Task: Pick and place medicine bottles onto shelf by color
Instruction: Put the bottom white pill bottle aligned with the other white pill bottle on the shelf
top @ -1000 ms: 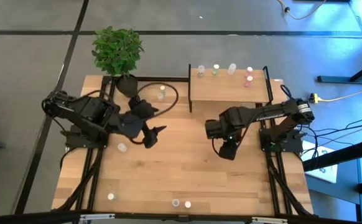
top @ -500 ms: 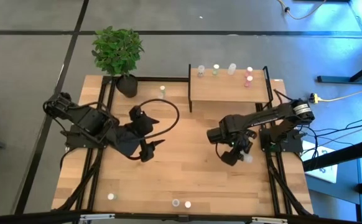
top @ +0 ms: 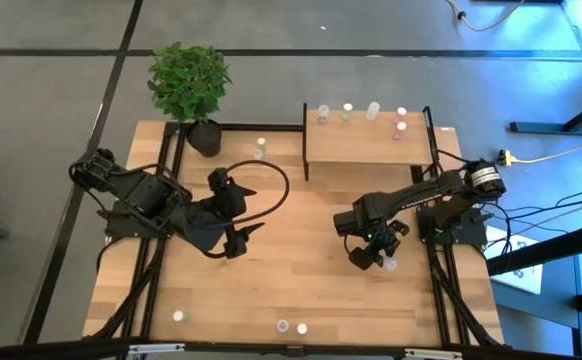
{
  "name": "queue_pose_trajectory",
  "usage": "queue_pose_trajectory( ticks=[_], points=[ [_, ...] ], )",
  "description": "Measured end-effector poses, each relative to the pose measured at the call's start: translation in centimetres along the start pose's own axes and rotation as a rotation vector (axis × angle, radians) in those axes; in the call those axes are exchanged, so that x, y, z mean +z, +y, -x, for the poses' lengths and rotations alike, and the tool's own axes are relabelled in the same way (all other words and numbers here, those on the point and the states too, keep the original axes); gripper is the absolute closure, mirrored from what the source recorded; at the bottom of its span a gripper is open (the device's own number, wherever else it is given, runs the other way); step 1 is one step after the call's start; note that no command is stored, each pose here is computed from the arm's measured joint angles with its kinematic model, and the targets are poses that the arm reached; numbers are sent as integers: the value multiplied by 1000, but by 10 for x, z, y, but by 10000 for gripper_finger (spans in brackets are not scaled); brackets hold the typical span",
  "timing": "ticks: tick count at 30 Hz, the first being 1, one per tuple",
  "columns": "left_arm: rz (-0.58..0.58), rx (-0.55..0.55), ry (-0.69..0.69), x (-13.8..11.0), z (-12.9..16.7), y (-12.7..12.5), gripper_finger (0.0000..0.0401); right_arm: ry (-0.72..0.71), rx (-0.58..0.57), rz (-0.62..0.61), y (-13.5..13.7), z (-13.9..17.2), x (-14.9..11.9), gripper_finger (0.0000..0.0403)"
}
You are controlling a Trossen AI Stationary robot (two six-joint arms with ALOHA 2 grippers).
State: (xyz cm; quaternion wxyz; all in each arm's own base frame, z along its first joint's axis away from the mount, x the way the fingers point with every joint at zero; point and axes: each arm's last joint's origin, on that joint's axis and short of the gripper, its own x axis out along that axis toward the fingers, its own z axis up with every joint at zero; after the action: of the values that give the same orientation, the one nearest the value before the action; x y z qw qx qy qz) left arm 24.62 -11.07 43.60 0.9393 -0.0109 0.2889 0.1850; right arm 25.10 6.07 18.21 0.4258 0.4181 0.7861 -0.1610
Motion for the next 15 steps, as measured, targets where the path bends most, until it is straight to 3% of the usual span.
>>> queue_pose_trajectory(
  ticks=[4,15],
  points=[
    [1,2,1,0,-1,1,67,-51,42,29,0,-10,9,251],
    [2,2,1,0,-1,1,67,-54,-1,-107,-16,-30,15,251]
  ],
)
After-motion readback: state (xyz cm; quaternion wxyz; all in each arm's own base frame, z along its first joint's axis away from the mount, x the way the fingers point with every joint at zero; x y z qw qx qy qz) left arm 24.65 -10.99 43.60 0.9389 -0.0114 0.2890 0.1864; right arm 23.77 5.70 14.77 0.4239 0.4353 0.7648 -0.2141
